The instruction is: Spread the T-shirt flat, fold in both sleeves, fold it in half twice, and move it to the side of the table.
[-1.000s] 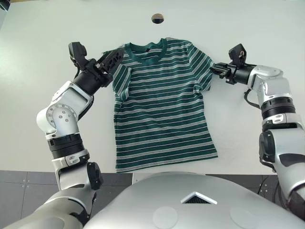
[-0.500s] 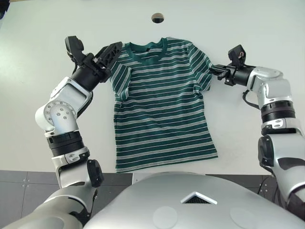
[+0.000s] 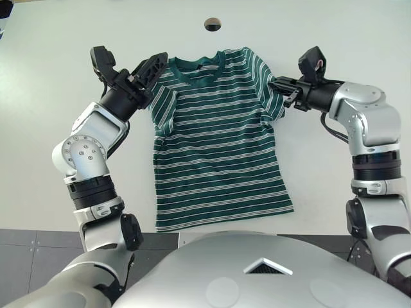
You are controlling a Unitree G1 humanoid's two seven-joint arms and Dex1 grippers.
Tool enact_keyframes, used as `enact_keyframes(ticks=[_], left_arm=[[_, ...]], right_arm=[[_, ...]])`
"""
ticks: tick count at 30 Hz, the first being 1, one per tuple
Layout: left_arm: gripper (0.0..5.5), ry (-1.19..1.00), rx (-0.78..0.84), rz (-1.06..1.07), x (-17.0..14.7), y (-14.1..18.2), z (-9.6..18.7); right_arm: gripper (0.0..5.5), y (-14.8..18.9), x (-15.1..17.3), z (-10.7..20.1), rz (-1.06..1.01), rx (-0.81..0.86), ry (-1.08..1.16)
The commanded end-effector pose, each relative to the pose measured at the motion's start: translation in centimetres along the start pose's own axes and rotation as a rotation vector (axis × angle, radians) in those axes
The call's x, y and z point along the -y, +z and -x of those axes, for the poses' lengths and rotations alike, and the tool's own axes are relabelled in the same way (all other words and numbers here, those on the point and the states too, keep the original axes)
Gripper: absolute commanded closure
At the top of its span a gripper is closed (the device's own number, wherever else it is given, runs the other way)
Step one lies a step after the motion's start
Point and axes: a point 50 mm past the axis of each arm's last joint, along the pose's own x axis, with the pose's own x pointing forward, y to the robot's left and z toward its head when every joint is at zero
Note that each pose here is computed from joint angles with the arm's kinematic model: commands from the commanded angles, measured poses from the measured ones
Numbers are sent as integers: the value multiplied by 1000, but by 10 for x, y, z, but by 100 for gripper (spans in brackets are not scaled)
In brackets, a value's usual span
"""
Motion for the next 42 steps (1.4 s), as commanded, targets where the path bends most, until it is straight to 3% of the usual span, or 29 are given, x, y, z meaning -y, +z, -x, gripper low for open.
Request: enact_keyframes(ticks=[1, 12, 19, 24, 34, 36, 39, 42], left_arm=[[318, -10, 6, 5, 3, 2, -3], [318, -6, 18, 16, 2, 3, -2], [318, 2, 24, 28, 0, 3, -3], [318, -4, 19, 36, 0, 2, -9], [318, -30, 7, 48, 0, 5, -20], [318, -12, 6, -86, 2, 8, -15], [318, -34, 2, -735, 9, 14, 17], [318, -188, -124, -1274, 16, 12, 61]], right_arm=[[539, 8, -14, -18, -19, 13, 34], [539, -8, -27, -57, -128, -40, 12], [414, -13, -30, -61, -184, -42, 20], [322, 2, -40, -59, -310, 13, 125], [160, 23, -46, -23, -392, 62, 242], [118, 25, -40, -2, -343, 102, 238], [102, 24, -29, 50, 11, 242, 240], [102, -9, -22, 98, 211, 90, 282]])
